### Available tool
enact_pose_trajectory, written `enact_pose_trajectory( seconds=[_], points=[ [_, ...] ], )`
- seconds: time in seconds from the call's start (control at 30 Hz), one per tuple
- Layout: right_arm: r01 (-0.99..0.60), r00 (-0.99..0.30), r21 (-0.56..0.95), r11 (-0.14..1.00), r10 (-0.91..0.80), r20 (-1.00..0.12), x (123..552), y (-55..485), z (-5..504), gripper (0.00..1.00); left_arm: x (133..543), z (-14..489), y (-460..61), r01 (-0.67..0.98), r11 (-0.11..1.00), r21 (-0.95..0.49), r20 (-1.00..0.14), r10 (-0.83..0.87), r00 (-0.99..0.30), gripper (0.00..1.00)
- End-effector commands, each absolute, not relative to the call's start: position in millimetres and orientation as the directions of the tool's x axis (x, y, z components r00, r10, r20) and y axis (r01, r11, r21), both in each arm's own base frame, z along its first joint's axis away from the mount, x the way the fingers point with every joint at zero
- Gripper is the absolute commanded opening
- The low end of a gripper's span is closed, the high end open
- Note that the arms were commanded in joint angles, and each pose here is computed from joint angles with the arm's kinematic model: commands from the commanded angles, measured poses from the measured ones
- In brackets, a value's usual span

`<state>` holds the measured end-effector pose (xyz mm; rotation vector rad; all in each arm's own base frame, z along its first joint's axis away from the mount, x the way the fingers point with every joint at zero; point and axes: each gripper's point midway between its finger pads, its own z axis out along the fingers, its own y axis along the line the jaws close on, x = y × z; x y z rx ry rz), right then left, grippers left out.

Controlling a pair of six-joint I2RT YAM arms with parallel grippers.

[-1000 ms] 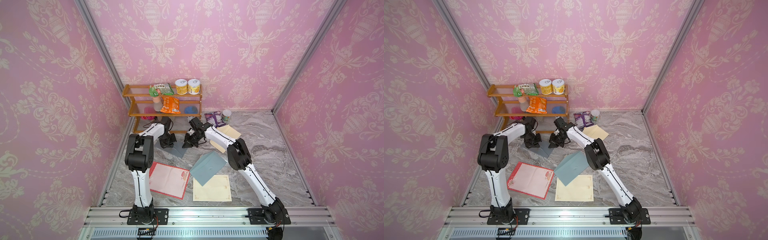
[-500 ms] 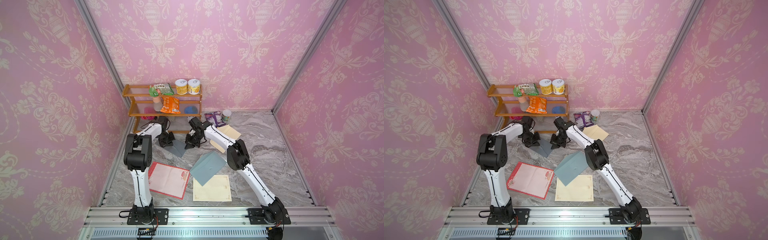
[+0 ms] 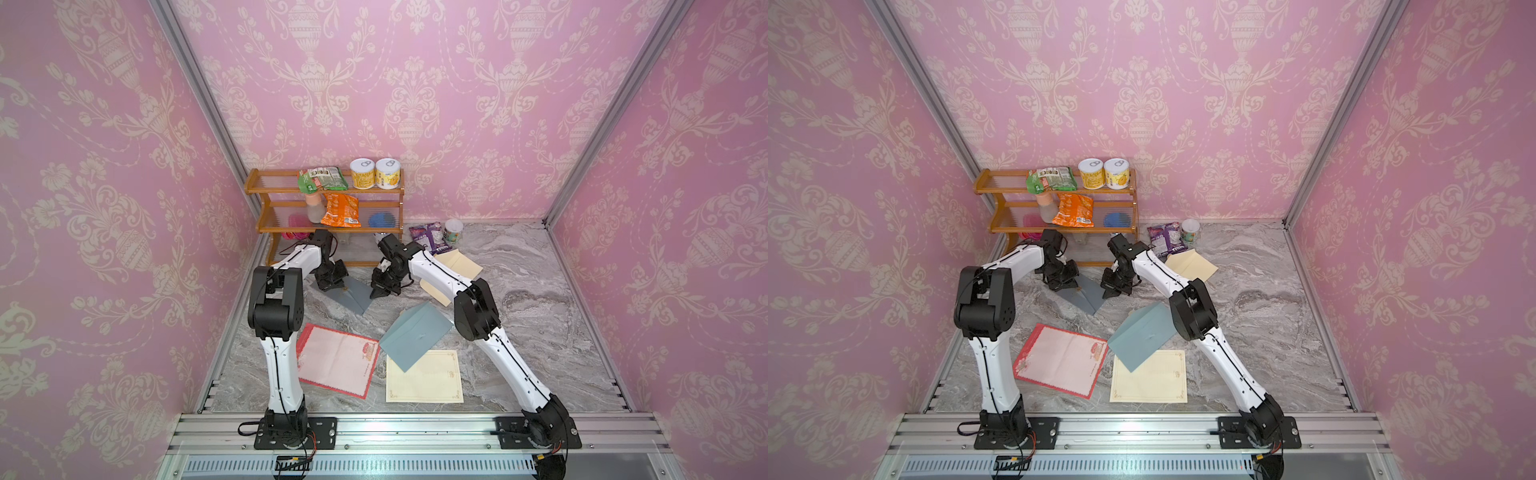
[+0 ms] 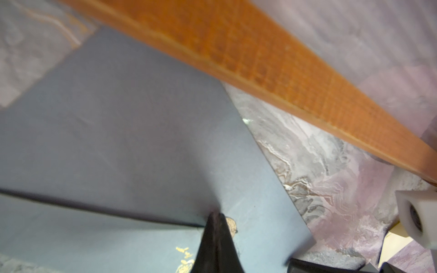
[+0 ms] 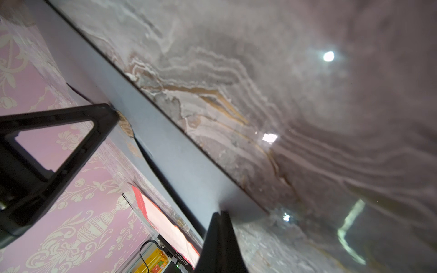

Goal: Fold the letter paper in half and place it into the envelope
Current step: Adjust the envelope at the center of the board.

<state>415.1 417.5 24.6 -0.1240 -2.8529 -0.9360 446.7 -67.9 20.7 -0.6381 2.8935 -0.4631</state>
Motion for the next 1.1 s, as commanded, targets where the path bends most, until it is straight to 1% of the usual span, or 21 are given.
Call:
enact_pose_trajectory(
  seconds=[0.0,0.23,0.37,0.53,0.77,1.07],
  points=[
    [0.178,-0.973,0.477,0.861,0.082,0.216,407.8,395.6,-13.6,0.0,425.1,-14.8,-86.4,-0.387,0.875,-0.291,0.025,-0.398,-0.917,0.0],
    [0.19,-0.972,0.484,0.854,0.093,0.216,411.8,394.8,-13.3,0.0,403.8,-22.8,-88.2,-0.391,0.879,-0.274,0.05,-0.393,-0.918,0.0],
    [0.198,-0.972,0.488,0.85,0.104,0.213,415.9,393.0,-13.1,0.0,396.2,-17.4,-81.4,-0.365,0.897,-0.247,0.041,-0.367,-0.929,0.0],
    [0.205,-0.971,0.492,0.846,0.114,0.209,420.4,391.1,-12.4,0.0,395.0,-7.1,-66.7,-0.343,0.913,-0.223,0.023,-0.347,-0.938,0.0],
    [0.211,-0.971,0.489,0.846,0.121,0.208,423.7,386.9,-14.8,0.0,388.7,-5.0,-51.0,-0.338,0.918,-0.207,0.027,-0.34,-0.94,0.0],
    [0.19,-0.978,0.53,0.826,0.11,0.179,432.5,393.2,-2.0,0.0,393.8,12.1,-52.8,-0.32,0.917,-0.237,-0.008,-0.331,-0.943,0.0]
  ],
)
